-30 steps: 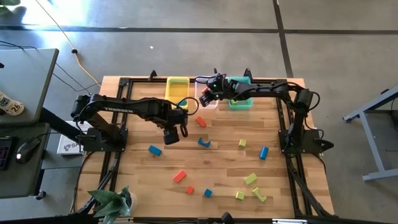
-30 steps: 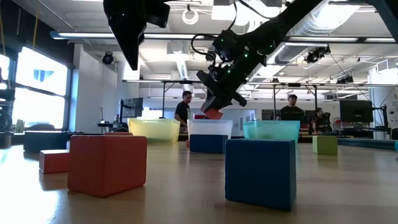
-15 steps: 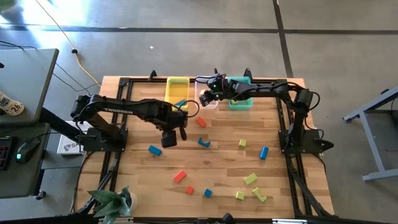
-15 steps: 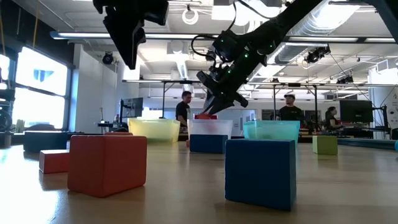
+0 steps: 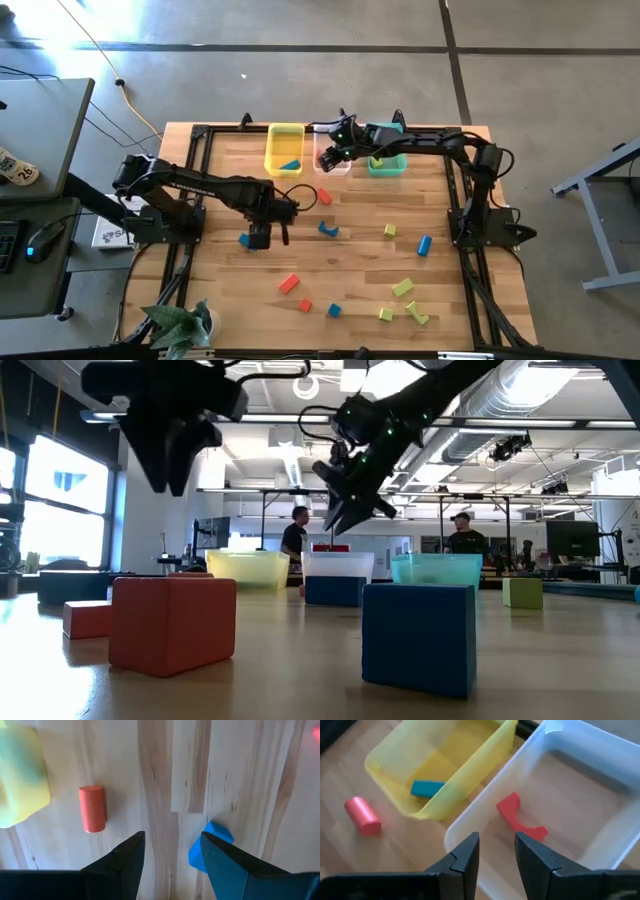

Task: Sort & place blocks by color
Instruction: Put the blue block into the yellow bin

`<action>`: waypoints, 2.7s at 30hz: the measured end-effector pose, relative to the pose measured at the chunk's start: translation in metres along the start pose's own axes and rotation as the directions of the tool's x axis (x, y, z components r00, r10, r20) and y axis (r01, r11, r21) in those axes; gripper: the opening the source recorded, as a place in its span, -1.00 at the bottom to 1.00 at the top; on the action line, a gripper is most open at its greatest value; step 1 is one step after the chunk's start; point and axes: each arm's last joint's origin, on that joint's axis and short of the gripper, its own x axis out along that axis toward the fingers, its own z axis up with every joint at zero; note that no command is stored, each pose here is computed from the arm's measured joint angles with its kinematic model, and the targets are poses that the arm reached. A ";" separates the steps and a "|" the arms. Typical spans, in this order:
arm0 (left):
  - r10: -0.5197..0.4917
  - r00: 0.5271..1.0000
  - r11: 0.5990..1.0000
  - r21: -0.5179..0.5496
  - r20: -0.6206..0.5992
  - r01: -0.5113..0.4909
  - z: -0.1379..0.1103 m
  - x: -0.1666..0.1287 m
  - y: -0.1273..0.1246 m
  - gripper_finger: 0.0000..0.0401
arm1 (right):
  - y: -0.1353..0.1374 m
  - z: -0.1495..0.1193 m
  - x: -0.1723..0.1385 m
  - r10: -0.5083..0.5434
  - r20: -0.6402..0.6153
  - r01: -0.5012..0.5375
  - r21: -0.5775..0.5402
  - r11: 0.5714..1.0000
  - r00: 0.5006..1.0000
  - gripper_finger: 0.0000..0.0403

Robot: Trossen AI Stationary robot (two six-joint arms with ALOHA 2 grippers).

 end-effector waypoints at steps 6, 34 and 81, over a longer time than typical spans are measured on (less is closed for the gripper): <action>0.009 0.997 0.995 0.096 -0.072 -0.002 -0.011 0.018 -0.009 -0.09 | 0.013 0.017 -0.021 -0.035 -0.041 0.032 -0.059 0.998 0.999 -0.44; -0.017 0.987 0.948 0.312 -0.163 0.068 -0.051 0.073 -0.048 -0.09 | 0.025 0.047 -0.052 0.016 -0.025 -0.019 -0.150 0.989 1.000 -0.44; -0.056 0.997 0.973 0.227 0.048 0.044 -0.053 0.084 -0.022 -0.48 | 0.057 0.015 -0.058 0.083 -0.227 -0.107 -0.097 0.990 0.970 -0.44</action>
